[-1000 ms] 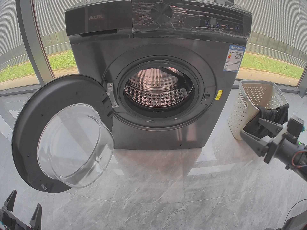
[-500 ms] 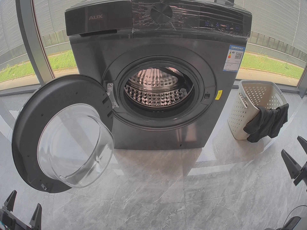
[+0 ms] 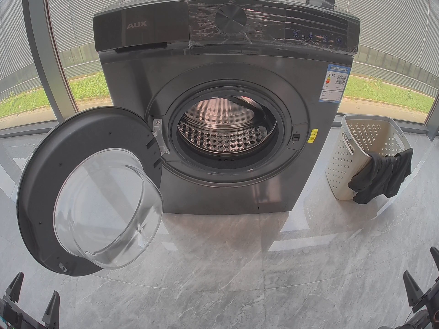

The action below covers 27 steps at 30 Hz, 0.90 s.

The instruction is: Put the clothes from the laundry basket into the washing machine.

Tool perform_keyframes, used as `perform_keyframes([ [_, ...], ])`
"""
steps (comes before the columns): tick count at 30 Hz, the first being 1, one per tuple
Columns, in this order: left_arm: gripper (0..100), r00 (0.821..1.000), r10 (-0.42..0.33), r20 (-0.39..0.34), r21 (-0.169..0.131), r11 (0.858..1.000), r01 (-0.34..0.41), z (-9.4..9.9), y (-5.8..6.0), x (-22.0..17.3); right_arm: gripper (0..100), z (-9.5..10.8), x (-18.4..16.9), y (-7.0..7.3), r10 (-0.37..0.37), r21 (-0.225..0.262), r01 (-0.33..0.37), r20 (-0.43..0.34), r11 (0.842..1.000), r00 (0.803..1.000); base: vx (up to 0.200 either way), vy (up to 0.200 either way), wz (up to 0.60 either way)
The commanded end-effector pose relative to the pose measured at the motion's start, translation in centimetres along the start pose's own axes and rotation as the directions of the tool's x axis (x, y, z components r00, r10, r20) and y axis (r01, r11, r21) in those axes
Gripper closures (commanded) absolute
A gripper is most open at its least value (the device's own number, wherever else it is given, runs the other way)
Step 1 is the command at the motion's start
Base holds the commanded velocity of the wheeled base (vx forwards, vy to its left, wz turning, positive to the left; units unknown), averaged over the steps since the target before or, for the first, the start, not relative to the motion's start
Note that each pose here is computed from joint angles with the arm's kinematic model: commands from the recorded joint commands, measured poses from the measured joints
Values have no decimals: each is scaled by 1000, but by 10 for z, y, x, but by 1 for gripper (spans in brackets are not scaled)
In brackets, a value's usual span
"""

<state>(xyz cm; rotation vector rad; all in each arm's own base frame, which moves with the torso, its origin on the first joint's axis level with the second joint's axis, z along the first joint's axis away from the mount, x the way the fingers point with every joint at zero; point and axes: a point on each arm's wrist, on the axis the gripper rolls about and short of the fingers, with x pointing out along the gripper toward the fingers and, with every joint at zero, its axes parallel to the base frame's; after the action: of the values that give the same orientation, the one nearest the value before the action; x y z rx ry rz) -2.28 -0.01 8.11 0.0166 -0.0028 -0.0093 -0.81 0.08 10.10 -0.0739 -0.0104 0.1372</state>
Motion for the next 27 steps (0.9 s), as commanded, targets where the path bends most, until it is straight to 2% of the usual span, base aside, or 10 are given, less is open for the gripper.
perform_keyframes([
  [1, 0, 1000, 0, 2, 0, 1000, 0, -4, 0, 0, 0, -18, -15, 4, -48, -3, 49, 65, 999, 997, 0, 0, 0],
  [13, 0, 1000, 0, 2, 0, 1000, 0, -4, 0, 0, 0, -18, -15, 4, -48, 17, 47, 65, 999, 997, 0, 0, 0],
  [16, 0, 1000, 0, 2, 0, 1000, 0, -4, 0, 0, 0, -18, -15, 4, -83, 18, 82, 58, 996, 995, 0, 0, 0],
  [17, 0, 1000, 0, 2, 0, 1000, 0, -4, 0, 0, 0, -20, -15, 3, -120, 30, 119, 38, 992, 992, 0, 0, 0],
  [19, 0, 1000, 0, 2, 0, 1000, 0, -4, 0, 0, 0, -22, -15, 3, -140, 55, 139, 14, 989, 990, 0, 0, 0],
  [21, 0, 1000, 0, 2, 0, 1000, 0, -4, 0, 0, 0, -25, -15, 3, -135, 73, 135, -12, 988, 991, 0, 0, 0],
  [27, 0, 1000, 0, 2, 3, 1000, 0, -4, 0, 0, 0, -25, -15, 3, -137, 76, 137, -11, 988, 991, 0, 0, 0],
])
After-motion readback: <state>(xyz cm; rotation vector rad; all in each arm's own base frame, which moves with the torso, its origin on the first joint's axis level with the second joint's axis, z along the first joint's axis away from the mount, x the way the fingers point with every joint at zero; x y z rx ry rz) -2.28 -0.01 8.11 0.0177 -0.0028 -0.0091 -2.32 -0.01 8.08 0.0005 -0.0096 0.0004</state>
